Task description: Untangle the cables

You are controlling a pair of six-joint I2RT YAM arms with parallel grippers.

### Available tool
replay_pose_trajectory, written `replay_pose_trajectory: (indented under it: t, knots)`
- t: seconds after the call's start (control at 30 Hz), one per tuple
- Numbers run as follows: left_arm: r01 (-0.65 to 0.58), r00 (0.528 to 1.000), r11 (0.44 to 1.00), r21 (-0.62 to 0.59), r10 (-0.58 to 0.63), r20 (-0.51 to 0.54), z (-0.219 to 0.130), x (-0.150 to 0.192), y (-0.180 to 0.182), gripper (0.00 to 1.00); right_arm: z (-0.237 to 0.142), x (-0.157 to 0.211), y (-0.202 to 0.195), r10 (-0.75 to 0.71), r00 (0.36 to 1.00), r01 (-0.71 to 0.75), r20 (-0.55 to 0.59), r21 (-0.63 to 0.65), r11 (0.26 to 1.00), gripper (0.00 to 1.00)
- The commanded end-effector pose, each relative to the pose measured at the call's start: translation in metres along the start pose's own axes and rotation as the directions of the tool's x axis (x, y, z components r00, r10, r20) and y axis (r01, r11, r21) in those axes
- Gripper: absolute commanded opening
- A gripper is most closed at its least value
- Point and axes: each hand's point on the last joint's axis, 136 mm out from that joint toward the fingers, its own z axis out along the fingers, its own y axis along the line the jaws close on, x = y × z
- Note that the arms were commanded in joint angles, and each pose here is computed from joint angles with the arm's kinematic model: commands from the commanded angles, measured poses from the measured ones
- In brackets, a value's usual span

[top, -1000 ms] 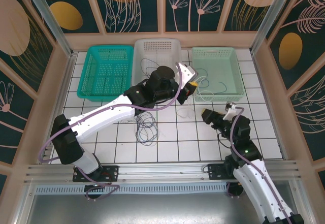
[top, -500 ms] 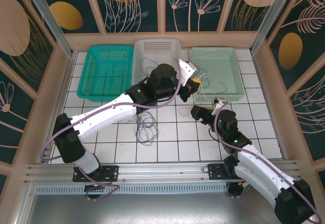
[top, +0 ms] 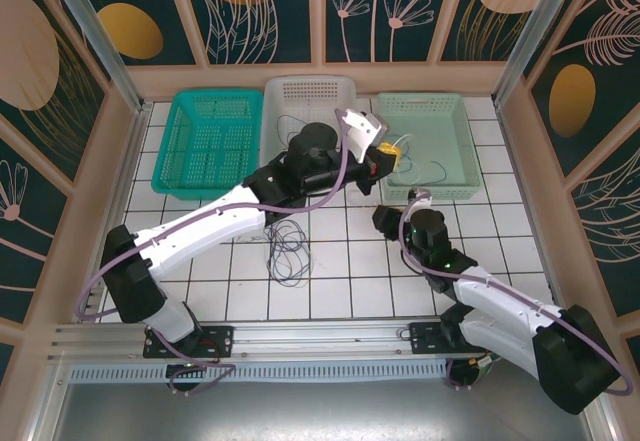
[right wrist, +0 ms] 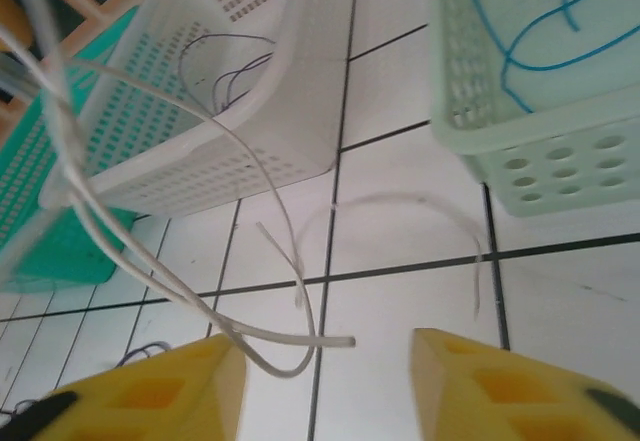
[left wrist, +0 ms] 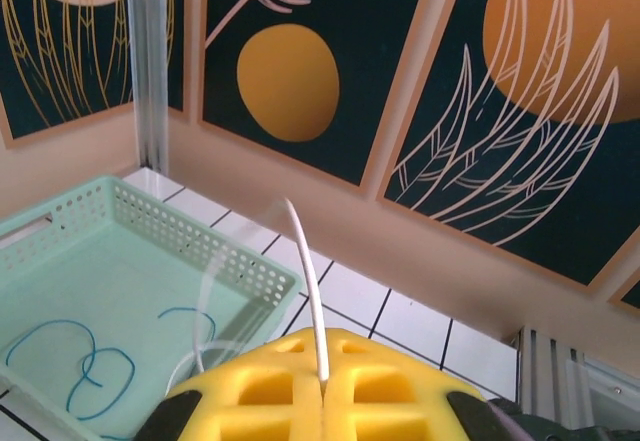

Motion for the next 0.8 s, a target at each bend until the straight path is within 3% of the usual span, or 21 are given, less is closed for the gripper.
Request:
replay_pose_trajectory:
  t: [0.0,0.17,0.57,0.6,0.77]
  knots:
    - [-0.022,0.990,1.000,0.021,0.019,0.138,-0.024,-0.050,-0.012,0.00,-0.005,-0.004,-0.015,0.025,0.999,-0.027,0.026,0.089,0.996,0.39]
    - [-0.033,0.978,0.999,0.019,0.029,0.205,-0.044,-0.073,-0.015,0.00,-0.014,0.020,-0.036,0.064,0.997,-0.057,-0.042,0.155,0.986,0.27]
    - [0.009,0.973,0.999,0.038,-0.018,0.230,-0.053,-0.078,-0.008,0.00,-0.044,0.040,-0.067,0.132,0.990,-0.116,-0.052,0.243,0.963,0.03]
    - [0.010,0.972,0.999,0.045,-0.020,0.234,-0.053,-0.079,-0.009,0.00,-0.044,0.041,-0.064,0.132,0.989,-0.115,-0.061,0.227,0.967,0.06]
    - [0.030,0.973,0.996,0.081,-0.047,0.224,-0.047,-0.075,-0.012,0.00,-0.039,0.032,-0.026,0.065,0.996,-0.063,-0.063,0.032,0.997,0.53]
